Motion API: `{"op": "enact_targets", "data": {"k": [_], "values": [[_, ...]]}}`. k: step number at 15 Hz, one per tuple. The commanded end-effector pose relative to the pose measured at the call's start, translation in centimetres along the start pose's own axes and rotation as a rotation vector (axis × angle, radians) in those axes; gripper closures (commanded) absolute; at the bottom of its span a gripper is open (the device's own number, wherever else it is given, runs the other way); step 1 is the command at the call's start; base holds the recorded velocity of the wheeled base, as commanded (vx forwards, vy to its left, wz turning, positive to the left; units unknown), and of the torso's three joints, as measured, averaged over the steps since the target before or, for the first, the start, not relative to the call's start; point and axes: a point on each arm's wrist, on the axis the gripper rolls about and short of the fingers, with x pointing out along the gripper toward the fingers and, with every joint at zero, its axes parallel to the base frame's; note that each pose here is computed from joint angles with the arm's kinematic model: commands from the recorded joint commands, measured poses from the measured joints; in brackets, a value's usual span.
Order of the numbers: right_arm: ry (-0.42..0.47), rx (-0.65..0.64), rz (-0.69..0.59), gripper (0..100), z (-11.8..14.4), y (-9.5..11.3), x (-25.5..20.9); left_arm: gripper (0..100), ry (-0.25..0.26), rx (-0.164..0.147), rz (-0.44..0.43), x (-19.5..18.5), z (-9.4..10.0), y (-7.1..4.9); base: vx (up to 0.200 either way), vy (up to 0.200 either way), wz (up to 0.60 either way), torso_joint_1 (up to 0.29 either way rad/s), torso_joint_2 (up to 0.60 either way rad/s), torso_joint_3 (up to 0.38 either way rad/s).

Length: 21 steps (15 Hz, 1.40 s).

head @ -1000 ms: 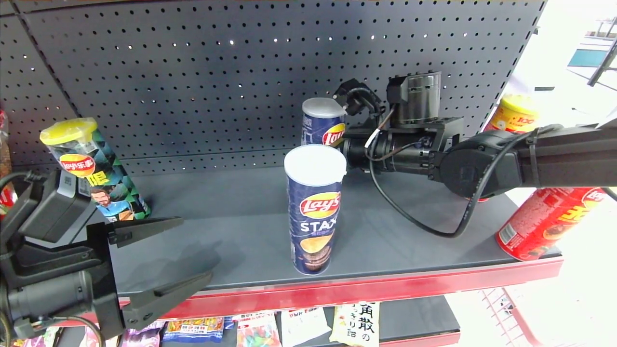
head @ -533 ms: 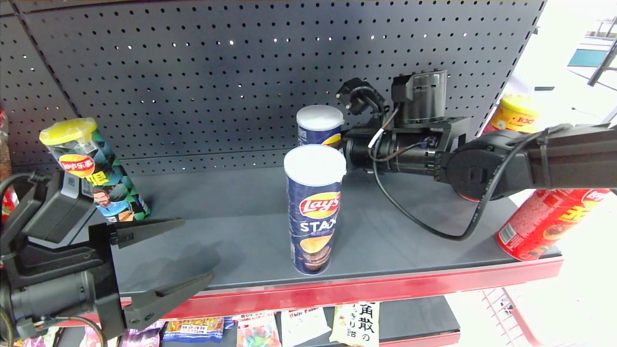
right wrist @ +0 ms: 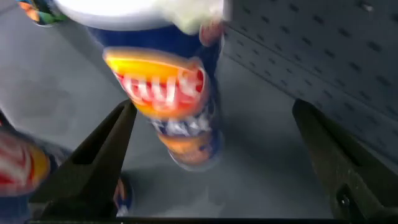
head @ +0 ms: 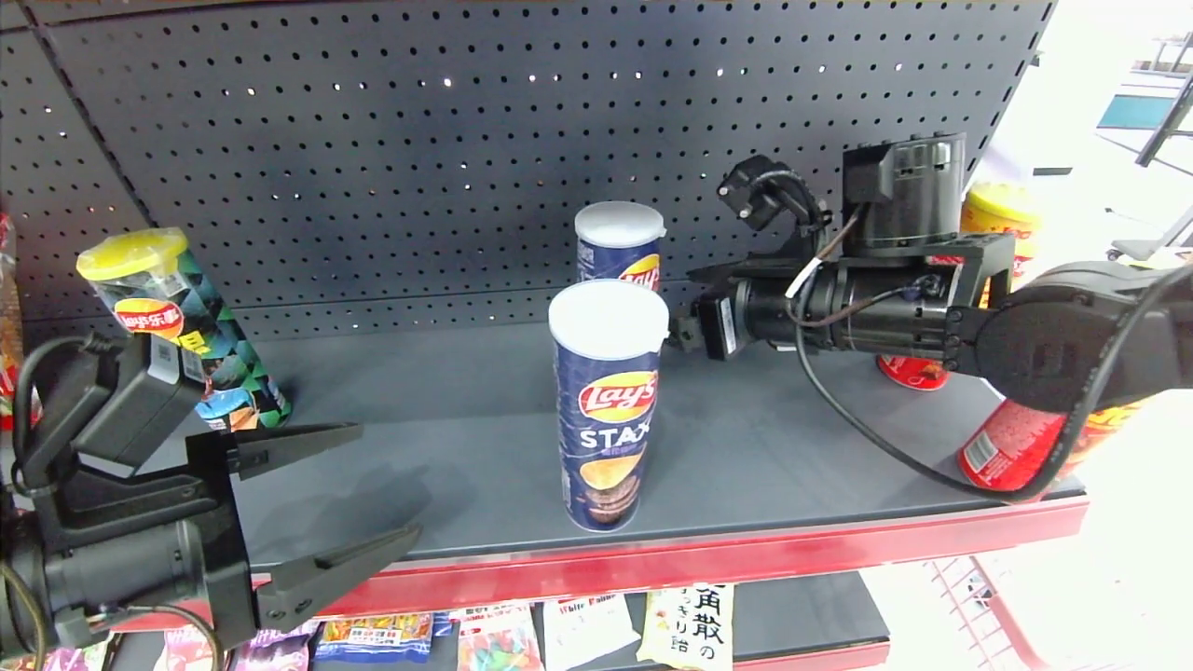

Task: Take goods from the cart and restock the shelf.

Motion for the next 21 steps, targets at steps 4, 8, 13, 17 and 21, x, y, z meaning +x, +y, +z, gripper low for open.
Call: {"op": "enact_targets", "data": {"k": [4,8,13,17,21], "values": [[0.015,0.003,-0.060,0,-0.5,0.6,-4.1,0,0.033,0.020,-0.011,1.0,-0.3,0.3,0.000,0.000,0.00,0.000,0.00,0.000],[0.019,0.003,-0.084,0,-1.4,1.5,-8.0,0,0.051,0.027,-0.027,1.5,-0.6,0.3,0.000,0.000,0.00,0.000,0.00,0.000],[0.012,-0.004,-0.072,0,-3.2,3.1,-13.0,0,0.102,0.036,-0.071,3.0,-1.3,0.3,0.000,0.000,0.00,0.000,0.00,0.000],[-0.077,-0.024,-0.057,0,-3.7,4.7,-18.0,0,0.161,0.008,-0.063,5.0,-1.8,1.2,0.000,0.000,0.00,0.000,0.00,0.000],[-0.161,-0.029,-0.102,0,-3.0,4.6,-20.6,0,0.202,0.011,-0.081,7.5,-2.0,2.0,0.000,0.000,0.00,0.000,0.00,0.000]]}}
